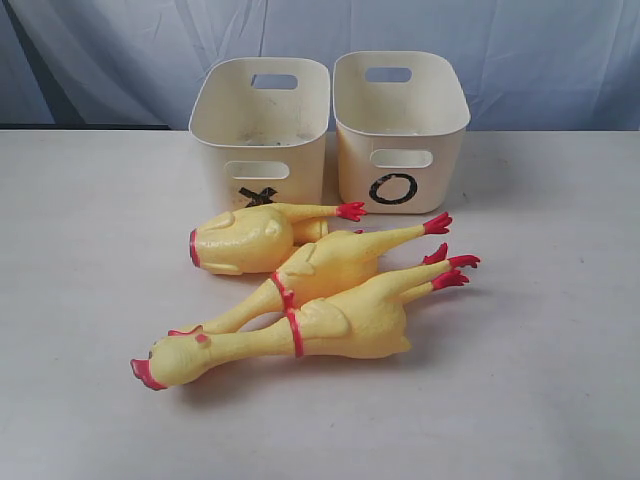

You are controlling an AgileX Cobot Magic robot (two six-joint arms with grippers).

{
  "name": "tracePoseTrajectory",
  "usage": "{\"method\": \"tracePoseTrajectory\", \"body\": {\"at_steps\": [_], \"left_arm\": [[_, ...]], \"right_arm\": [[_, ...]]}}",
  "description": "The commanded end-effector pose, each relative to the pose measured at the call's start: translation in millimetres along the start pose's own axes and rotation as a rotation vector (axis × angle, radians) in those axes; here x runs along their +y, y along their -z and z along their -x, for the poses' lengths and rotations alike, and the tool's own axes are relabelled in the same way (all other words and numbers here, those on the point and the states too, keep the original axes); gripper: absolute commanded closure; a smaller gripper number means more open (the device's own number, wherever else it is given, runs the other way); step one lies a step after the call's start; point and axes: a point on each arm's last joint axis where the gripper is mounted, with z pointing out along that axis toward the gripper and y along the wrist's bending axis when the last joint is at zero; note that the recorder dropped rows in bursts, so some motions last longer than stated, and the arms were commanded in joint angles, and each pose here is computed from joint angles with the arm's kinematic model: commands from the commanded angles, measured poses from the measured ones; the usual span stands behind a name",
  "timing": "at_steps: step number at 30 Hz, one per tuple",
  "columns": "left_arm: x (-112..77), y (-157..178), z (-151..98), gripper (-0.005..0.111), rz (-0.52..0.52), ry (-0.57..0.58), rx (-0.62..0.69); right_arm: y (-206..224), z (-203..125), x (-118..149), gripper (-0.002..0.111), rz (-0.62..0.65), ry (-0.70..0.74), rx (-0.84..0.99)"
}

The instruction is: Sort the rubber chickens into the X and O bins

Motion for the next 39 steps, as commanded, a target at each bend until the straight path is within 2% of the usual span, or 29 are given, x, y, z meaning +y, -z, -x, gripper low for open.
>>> {"method": "tracePoseTrajectory", "body": {"at_steps": [1,4,7,9,16,23,27,32,36,39], "left_arm": [[0.2,0.6,7.2,0.107,-0.004,0.090,-0.091],[0.7,1.6,15.0,0.107,-0.008,0.158,-0.177],[0.7,2.0,17.1,0.107,-0.014,0.203,-0.200],[-0.3,1.9,21.8,0.107,-0.021,0.234,-0.185],[-5.7,6.0,52.2,0.107,-0.020,0.236,-0.025],[-9.2,-1.8,81.3,0.107,-0.010,0.112,0.103],[-10.9,-11.3,89.4,0.107,-0.013,0.012,0.229],[-12.8,-27.2,89.4,0.107,-0.043,-0.111,0.402],[-17.2,-43.5,81.2,0.107,-0.117,-0.183,0.503],[-22.1,-56.6,74.5,0.107,-0.180,-0.177,0.558]], "right_arm": [[0.2,-1.8,-0.4,0.109,-0.003,0.014,0.015],[0.2,-2.2,-0.5,0.109,-0.004,0.014,0.019],[0.2,-2.2,-0.5,0.109,-0.004,0.014,0.019],[0.2,-2.2,-0.5,0.109,-0.004,0.014,0.019],[0.2,-2.2,-0.5,0.109,-0.004,0.014,0.019],[0.2,-2.2,-0.5,0.109,-0.004,0.014,0.019],[0.2,-2.2,-0.5,0.109,-0.004,0.014,0.019],[0.2,-2.2,-0.5,0.109,-0.004,0.014,0.019],[0.2,-2.2,-0.5,0.109,-0.004,0.014,0.019],[0.2,-2.2,-0.5,0.109,-0.004,0.014,0.019]]}}
